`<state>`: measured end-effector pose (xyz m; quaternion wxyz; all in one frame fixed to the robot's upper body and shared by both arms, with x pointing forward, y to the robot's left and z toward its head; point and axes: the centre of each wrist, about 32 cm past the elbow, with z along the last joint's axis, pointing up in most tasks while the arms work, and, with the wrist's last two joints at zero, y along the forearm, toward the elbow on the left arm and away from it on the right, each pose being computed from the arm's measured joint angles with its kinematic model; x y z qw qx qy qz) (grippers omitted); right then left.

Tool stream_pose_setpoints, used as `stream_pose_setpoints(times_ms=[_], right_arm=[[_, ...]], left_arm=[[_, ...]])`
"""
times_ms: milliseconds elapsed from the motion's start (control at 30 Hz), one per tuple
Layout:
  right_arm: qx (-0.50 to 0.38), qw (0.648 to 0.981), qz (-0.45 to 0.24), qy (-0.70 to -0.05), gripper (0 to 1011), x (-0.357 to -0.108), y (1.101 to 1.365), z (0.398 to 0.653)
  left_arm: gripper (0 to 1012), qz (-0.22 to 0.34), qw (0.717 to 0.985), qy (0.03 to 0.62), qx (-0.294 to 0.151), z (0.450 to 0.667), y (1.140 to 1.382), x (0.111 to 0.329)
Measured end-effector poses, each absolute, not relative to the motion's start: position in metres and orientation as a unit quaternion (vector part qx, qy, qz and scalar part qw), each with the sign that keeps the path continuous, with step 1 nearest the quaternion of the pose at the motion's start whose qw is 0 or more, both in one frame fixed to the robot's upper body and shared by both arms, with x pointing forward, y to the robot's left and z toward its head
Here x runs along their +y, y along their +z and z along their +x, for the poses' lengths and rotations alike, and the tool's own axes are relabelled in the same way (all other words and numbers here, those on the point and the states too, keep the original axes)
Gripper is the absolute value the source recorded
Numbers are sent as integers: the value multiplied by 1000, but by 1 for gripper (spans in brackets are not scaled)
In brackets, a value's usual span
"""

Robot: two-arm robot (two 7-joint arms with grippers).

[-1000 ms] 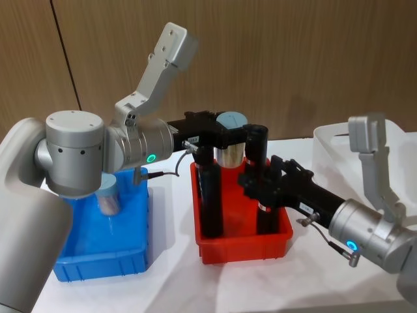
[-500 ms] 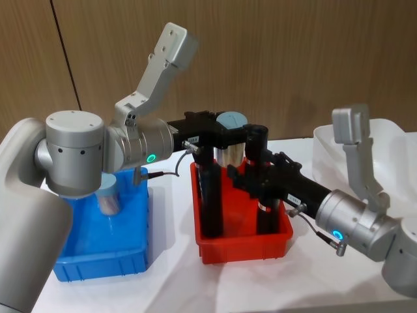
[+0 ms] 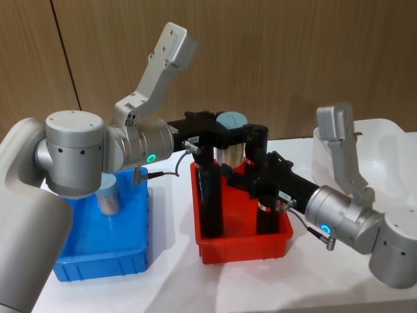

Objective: Pick the cotton swabs from the blue box and place them into the white box.

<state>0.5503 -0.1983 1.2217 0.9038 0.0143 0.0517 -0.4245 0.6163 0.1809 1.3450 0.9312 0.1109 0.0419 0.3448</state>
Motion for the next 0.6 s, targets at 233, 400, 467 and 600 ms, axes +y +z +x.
stream_pose_setpoints(times_ms=[233, 400, 467, 600], right_arm=[[54, 903, 12, -426, 1002, -196, 1220, 556], [56, 903, 12, -426, 1002, -195, 1219, 559], [56, 903, 12, -427, 1002, -195, 1219, 560], [58, 903, 13, -426, 1002, -195, 1219, 562]], left_arm=[[689, 111, 931, 345, 42, 616, 1345, 181], [689, 111, 931, 345, 42, 616, 1345, 181], [689, 111, 931, 345, 42, 616, 1345, 181], [689, 111, 931, 345, 42, 616, 1345, 181]])
